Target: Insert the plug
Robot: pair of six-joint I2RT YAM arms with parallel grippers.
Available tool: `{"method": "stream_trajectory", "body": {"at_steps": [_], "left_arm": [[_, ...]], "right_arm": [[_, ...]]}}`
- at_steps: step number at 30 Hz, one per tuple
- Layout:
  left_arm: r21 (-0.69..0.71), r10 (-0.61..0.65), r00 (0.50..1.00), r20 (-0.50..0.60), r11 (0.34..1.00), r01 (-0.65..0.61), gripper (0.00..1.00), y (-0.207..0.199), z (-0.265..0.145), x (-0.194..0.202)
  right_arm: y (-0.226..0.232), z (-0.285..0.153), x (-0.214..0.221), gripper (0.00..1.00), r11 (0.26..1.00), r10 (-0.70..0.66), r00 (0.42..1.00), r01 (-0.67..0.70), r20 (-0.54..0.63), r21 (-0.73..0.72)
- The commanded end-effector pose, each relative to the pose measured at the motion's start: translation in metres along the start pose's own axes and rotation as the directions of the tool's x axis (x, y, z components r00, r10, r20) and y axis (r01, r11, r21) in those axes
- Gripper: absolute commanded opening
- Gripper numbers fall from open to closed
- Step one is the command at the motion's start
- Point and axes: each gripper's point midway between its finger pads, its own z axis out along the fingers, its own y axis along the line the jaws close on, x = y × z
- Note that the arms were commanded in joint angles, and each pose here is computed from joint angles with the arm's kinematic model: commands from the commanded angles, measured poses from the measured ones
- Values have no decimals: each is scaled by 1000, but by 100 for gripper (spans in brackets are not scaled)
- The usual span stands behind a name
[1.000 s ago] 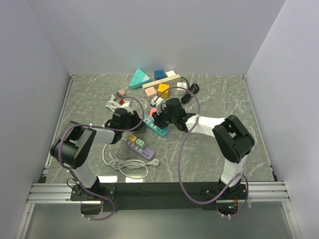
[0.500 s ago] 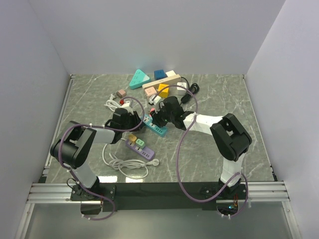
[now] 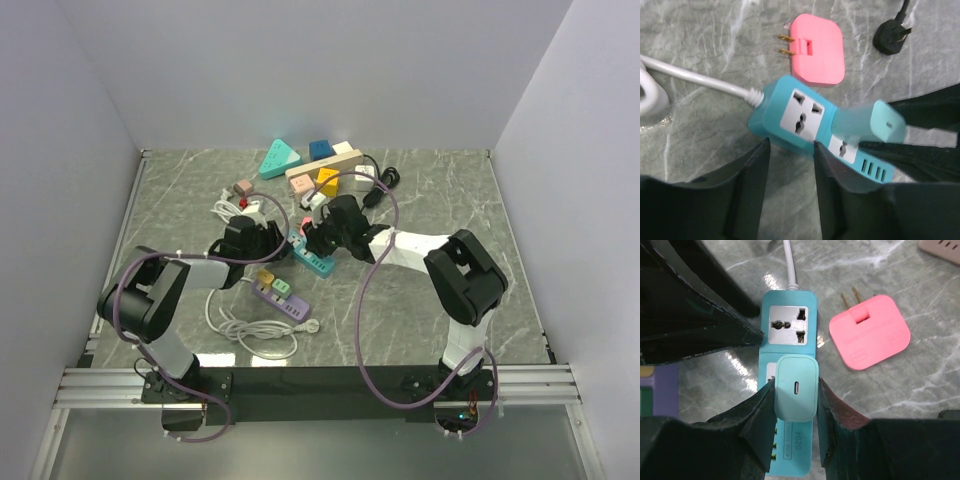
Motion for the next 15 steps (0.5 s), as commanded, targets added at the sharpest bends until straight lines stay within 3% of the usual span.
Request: {"method": "stream_trajectory", "body": {"at_steps": [1,3,4,6,8,15], "left_arm": [[47,30,997,77,998,-34,48,-17,-8,-23],[47,31,996,87,998,-36,57,-18,-10,-25],[50,32,996,89,998,-36,60,-18,-11,-25],[52,31,995,95,998,-36,70,-19,-13,-27],[51,32,994,103,998,-37,75,-20,-15,-29],[-19,26,984,174,1000,-23,75,-13,-32,-43]], "right_arm": [[15,-14,19,40,998,53,996,-54,-66,-13],[12,-16,13,50,999,49,998,-50,-47,-3],[13,-16,12,64,999,48,998,-49,-41,-4],[12,-18,7,78,999,48,999,-48,-23,1],[14,-19,3,80,999,44,999,-44,-4,-4],[6,-49,-25,88,996,38,990,-49,139,70]]}}
